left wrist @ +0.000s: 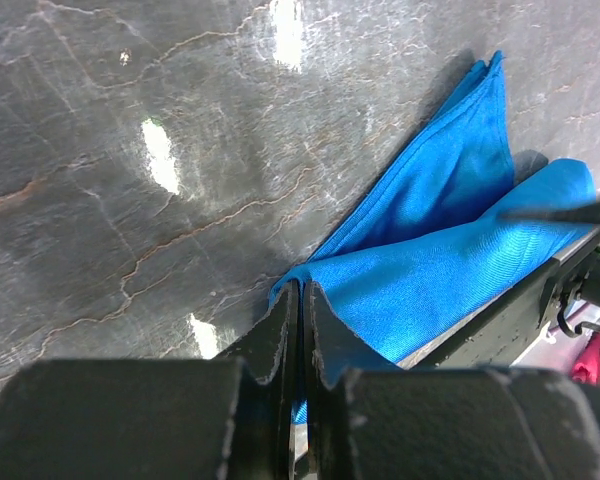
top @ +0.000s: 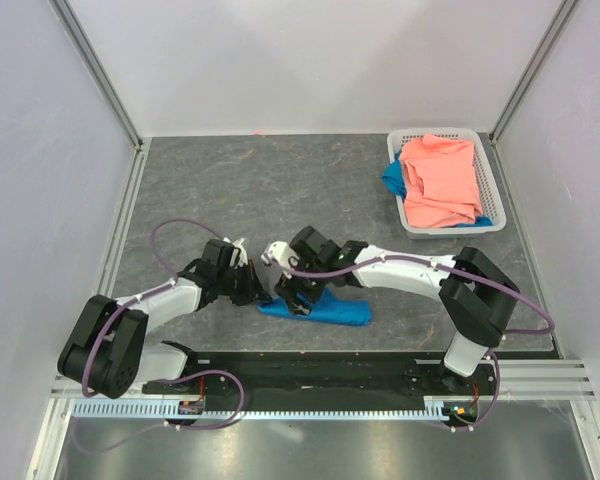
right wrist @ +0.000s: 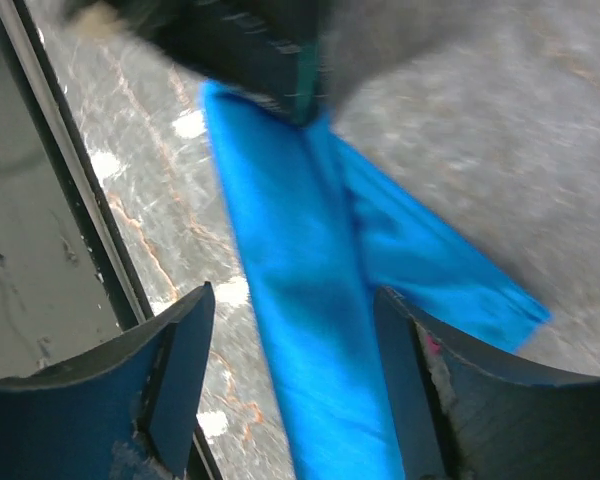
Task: Fold the napkin, place the utensils inside, and roll it up
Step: Roll the napkin with the utensil
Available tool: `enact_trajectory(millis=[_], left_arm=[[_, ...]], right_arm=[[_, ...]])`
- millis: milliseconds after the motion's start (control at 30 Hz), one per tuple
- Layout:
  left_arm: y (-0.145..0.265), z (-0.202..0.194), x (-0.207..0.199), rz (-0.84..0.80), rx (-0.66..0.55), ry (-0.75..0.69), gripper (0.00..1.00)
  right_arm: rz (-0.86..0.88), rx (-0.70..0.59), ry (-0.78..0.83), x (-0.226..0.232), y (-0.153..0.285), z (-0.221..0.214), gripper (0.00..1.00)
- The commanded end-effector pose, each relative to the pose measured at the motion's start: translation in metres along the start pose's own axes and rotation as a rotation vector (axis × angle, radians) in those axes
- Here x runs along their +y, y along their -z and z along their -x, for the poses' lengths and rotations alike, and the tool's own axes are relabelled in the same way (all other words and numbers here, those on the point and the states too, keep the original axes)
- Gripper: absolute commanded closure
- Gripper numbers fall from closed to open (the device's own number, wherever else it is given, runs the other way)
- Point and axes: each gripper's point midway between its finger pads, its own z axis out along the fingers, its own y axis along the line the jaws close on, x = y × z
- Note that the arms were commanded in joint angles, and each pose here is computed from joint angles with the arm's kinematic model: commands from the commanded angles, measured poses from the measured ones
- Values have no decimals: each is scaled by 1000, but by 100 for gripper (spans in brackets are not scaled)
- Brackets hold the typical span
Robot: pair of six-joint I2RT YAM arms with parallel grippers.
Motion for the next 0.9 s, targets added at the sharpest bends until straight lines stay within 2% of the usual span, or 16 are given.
enact_trajectory(millis=[0, 300, 433, 600, 700, 733, 800, 833, 867], left_arm=[[0, 0, 10, 74, 31, -2, 94], [-2, 1, 11, 82, 47, 2, 93], [-1, 5, 4, 53, 40, -20, 89], [1, 11, -3, 27, 19, -37, 83], [4, 19, -8, 20, -8, -50, 74], [5, 23, -8, 32, -25, -57, 64], [12, 32, -10, 51, -63, -72, 54], [15, 39, -6, 83, -97, -78, 46], [21, 44, -8, 90, -131, -90, 43]], right_arm=[[-144, 29, 111, -7, -4, -10, 29], [-173, 123, 177, 0, -23, -39, 38], [-211, 144, 179, -9, -28, -46, 40], [-215, 168, 183, -11, -32, -52, 48], [-206, 197, 173, -11, -35, -59, 60], [-198, 208, 166, -10, -35, -61, 62], [-156, 235, 147, -3, -36, -67, 66], [-141, 239, 137, -1, -36, -67, 66], [-123, 242, 118, 2, -35, -67, 67]])
